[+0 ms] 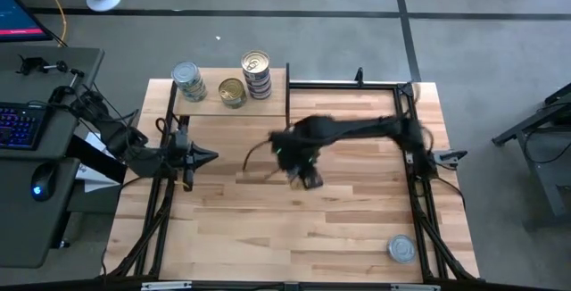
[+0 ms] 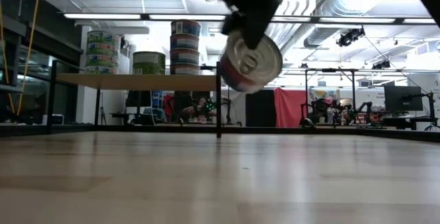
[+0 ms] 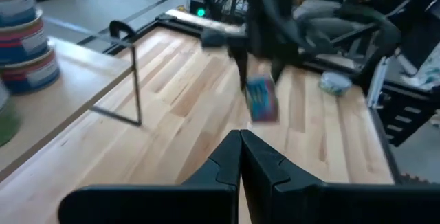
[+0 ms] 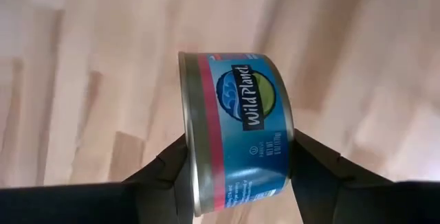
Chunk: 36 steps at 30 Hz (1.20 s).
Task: Stack canned seafood by type on shelf
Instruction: Stack the blue-pink tuna can on top of the blue-pink tuna cans on the shelf
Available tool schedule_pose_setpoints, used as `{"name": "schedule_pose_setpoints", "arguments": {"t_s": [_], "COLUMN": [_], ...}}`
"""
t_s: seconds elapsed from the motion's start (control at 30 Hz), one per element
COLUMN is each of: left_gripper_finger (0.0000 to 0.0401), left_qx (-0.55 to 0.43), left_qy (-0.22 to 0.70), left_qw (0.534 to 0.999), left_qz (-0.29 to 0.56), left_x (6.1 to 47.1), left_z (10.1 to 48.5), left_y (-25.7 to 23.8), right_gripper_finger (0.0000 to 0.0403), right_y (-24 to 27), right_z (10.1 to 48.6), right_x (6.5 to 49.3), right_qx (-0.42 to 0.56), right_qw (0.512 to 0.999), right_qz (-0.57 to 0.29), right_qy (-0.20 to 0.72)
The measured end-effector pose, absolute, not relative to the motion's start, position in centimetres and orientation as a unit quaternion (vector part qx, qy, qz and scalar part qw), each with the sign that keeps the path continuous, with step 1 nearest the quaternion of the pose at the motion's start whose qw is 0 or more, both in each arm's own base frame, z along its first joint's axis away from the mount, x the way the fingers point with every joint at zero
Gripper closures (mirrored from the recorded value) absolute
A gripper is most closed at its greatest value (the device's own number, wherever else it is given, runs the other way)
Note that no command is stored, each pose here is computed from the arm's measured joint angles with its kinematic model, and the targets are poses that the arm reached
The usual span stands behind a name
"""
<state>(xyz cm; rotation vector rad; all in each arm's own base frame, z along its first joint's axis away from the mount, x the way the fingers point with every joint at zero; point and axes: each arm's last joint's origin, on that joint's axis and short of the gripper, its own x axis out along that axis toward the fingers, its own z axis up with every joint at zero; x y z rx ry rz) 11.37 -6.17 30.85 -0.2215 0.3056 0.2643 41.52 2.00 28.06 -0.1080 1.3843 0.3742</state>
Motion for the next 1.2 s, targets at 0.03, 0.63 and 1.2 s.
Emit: {"name": "schedule_pose_setpoints", "arguments": {"t_s": [0.03,0.63,1.2], "left_gripper_finger": [0.0401,0.0401,0.0401], "left_qx": [-0.109,-0.085,-0.1], "left_qy": [0.156,0.131,0.125], "left_qw": [0.972,0.956,0.954], "left_qz": [0.134,0.249,0.251], "left_x": [11.1,10.4,10.4], "left_z": [30.7,30.2,30.3], "left_y": [-6.0,-4.8,-4.8], "right_gripper_finger": [0.0244,0.0244,0.0244], "right_y": [1.1,-3.8,-15.6], "right_z": [28.1,26.4,38.7], "right_x": [40.6,25.0,38.0], "right_qx": [-0.031,0.538,0.533], "right_qw": [0.76,0.818,0.821], "right_qz": [0.152,-0.197,-0.205], "right_qy": [0.631,0.053,-0.029]}}
